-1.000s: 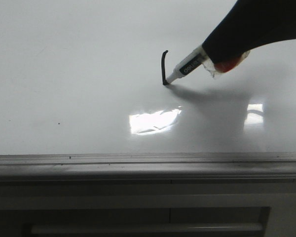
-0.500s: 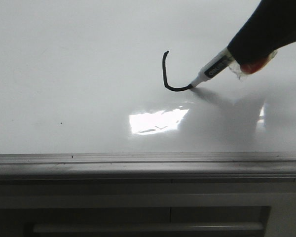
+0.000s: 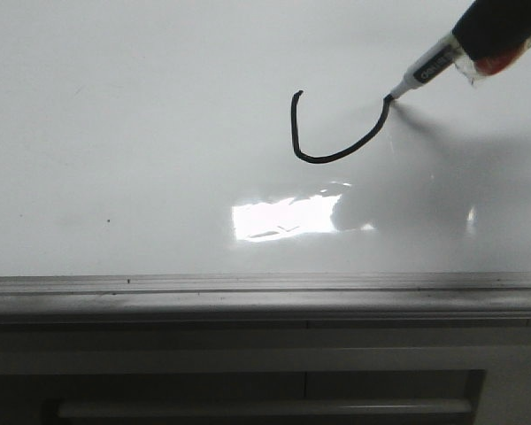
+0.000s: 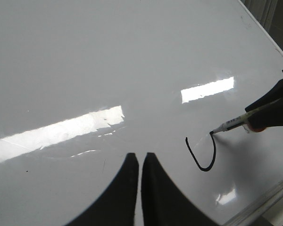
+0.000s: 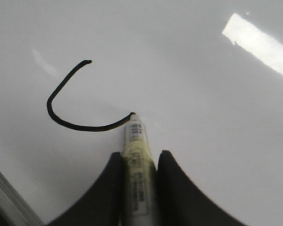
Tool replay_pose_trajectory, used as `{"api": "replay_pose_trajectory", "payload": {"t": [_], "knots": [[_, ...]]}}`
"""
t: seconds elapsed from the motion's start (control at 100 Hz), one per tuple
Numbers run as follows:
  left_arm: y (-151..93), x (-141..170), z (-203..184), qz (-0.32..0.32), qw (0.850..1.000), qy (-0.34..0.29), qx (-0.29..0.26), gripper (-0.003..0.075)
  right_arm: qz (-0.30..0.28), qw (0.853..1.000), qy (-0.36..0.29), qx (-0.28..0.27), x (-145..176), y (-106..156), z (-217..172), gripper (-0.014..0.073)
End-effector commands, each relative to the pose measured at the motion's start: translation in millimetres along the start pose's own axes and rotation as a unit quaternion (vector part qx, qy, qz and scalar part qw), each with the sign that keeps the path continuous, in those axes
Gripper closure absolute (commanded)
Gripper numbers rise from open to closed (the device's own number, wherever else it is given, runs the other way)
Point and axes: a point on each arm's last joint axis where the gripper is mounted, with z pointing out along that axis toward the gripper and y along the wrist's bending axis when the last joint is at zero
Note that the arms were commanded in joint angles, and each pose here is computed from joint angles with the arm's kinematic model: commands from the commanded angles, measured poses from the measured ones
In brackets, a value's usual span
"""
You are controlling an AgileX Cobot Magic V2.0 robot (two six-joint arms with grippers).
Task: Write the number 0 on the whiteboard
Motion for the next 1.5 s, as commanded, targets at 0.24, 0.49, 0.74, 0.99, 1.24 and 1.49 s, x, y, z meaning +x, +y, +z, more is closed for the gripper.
{"api": "replay_pose_trajectory", "payload": {"t": [0.24,0.49,0.74,0.99,1.24,1.49], "knots": [[2,-13,0,-0.012,0.999,-0.032,-0.016,0.074,-0.012,1.0,-0.004,0.017,-18,-9,20,0.0642],[2,-13,0,-0.012,0.999,-0.032,-0.016,0.074,-0.024,1.0,-0.006,-0.016,-22,8,25,0.0642],[2,-13,0,-0.012,0.999,-0.032,-0.016,0.074,-0.035,0.999,-0.01,-0.039,-25,20,23,0.0642],[2,-13,0,-0.012,0.999,-0.032,-0.016,0.074,-0.025,0.999,-0.009,-0.044,-25,21,23,0.0642],[2,-13,0,-0.012,0.999,-0.032,-0.016,0.074,-0.024,0.998,-0.036,-0.034,-38,15,11,0.0642],[2,-13,0,-0.012,0.999,-0.032,-0.016,0.074,-0.006,0.989,-0.15,-0.003,-82,-9,-68,0.0642]]}}
